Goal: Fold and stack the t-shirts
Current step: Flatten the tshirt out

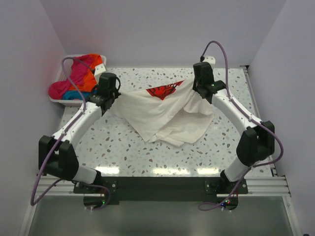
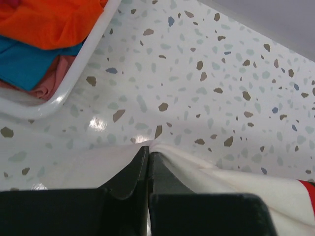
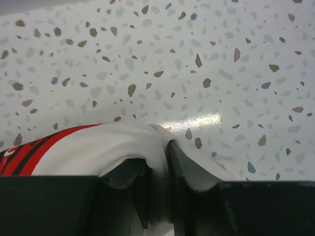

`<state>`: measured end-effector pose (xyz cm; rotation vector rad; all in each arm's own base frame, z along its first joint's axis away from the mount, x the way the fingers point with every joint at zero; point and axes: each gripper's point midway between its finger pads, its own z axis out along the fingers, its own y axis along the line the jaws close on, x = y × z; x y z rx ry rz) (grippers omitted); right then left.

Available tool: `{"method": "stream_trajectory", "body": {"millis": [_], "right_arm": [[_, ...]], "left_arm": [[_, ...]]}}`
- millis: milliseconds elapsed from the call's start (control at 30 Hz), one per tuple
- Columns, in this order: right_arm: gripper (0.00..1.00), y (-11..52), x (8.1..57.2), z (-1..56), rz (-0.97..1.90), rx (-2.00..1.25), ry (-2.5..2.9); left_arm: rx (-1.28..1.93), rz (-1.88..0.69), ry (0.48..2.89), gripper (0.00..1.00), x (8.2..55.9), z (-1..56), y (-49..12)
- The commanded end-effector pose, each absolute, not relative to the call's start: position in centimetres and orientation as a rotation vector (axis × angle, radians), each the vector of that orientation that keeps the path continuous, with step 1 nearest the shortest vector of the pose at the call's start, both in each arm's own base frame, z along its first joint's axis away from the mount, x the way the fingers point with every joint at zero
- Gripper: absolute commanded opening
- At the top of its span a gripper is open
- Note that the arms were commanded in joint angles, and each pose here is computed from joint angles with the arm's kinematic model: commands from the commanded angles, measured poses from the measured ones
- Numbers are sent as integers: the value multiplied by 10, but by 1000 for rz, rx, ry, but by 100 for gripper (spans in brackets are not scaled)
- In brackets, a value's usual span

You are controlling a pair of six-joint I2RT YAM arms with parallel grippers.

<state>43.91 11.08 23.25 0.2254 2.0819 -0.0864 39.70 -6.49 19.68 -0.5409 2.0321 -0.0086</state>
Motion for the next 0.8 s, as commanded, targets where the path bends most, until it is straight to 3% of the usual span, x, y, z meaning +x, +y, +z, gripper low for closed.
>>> {"method": "stream_trajectory", "body": {"millis": [0, 33, 67, 100, 133, 167, 233, 400, 433, 500, 767], "right_arm": [[27, 97, 455, 214, -136, 207, 2167], [38, 97, 458, 208, -129, 207, 2194], [45, 100, 460, 200, -121, 194, 2231], [52, 102, 455, 197, -110, 181, 2259], [60, 102, 452, 194, -102, 180, 2261], [72, 99, 446, 205, -82, 203, 2228], [77, 95, 434, 190, -79, 238, 2219], [65, 99, 408, 155, 23, 300, 2238], [62, 103, 404, 147, 52, 317, 2250], [57, 107, 400, 127, 74, 322, 2279], [58, 122, 389, 98, 139, 321, 2314]], "left_arm": [[-472, -23, 2057, 0, 439, 203, -61], [-433, -36, 2089, 2, 455, 201, -67], [-422, -50, 2123, 16, 459, 199, -70], [-408, -68, 2147, 33, 459, 199, -75], [-407, -86, 2159, 59, 457, 194, -78], [-402, -130, 2119, 67, 450, 206, -83], [-413, -191, 2097, 73, 434, 201, -89], [-345, -234, 2097, 67, 372, 194, -139], [-347, -241, 2126, 59, 359, 179, -144], [-334, -266, 2157, 52, 343, 164, -160], [-277, -195, 2296, 49, 285, 87, -184]]}}
